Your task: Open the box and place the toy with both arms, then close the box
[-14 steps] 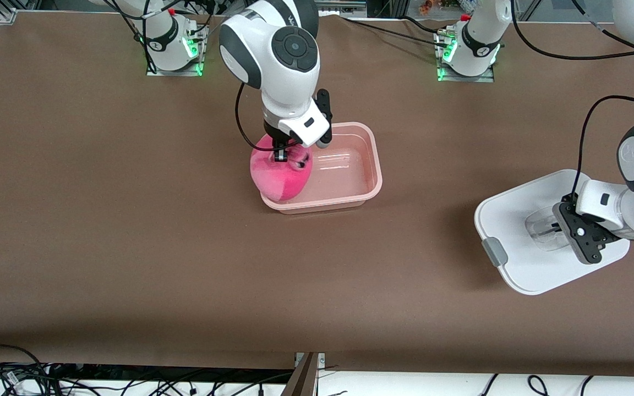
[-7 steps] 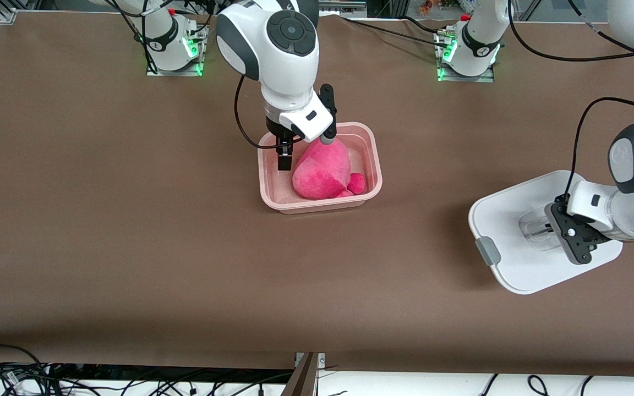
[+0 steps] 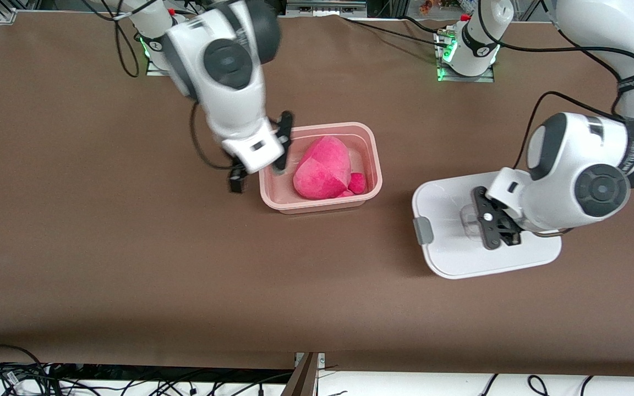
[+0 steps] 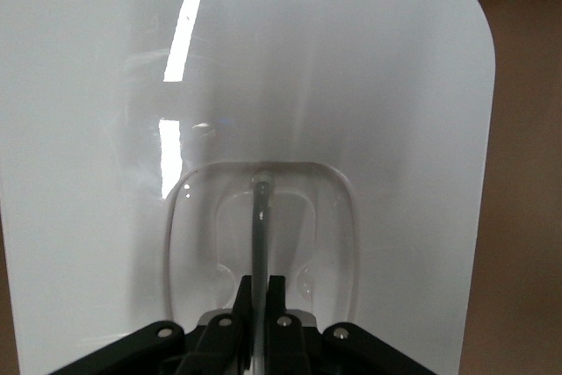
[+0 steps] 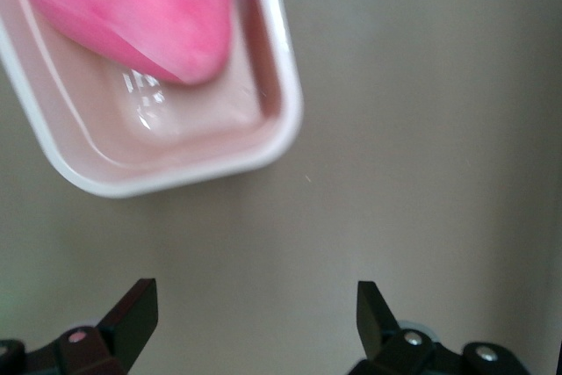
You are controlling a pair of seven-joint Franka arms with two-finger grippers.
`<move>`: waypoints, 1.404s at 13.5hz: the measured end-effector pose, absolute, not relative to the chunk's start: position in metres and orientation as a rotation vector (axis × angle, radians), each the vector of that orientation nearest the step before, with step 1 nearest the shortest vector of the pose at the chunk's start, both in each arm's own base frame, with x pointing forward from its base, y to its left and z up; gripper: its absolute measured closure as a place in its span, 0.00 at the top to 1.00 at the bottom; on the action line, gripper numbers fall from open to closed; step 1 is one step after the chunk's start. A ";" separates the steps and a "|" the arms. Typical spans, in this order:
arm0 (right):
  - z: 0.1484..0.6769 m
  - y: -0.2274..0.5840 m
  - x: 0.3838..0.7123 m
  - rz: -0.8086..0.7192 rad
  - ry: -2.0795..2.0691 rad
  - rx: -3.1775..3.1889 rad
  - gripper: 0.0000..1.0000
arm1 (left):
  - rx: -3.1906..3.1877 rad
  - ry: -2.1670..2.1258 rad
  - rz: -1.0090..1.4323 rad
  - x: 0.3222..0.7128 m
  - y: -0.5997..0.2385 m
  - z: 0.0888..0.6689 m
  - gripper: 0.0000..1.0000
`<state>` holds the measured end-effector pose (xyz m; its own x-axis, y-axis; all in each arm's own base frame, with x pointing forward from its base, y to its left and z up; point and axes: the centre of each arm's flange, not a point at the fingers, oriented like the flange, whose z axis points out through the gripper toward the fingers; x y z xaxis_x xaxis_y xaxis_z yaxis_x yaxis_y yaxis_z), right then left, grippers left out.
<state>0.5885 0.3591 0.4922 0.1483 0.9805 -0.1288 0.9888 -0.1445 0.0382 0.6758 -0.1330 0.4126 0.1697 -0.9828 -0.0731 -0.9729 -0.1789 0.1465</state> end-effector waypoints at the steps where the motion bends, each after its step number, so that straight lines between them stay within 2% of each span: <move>1: 0.500 0.327 0.606 -0.097 1.949 2.325 1.00 | 2.325 -1.996 -0.241 0.671 -0.149 0.412 0.07; 3: 0.516 0.278 0.629 -0.064 1.897 2.374 1.00 | 2.256 -2.052 -0.245 0.659 -0.193 0.413 0.07; 7: 0.548 0.206 0.642 -0.032 1.779 2.530 1.00 | 2.174 -2.124 -0.239 0.613 -0.309 0.415 0.07; 14: 0.572 0.120 0.642 -0.058 1.596 2.756 1.00 | 2.203 -2.159 -0.145 0.526 -0.464 0.405 0.07; 19: 0.584 0.099 0.637 -0.044 1.243 2.965 1.00 | 2.278 -2.085 -0.153 0.505 -0.499 0.371 0.07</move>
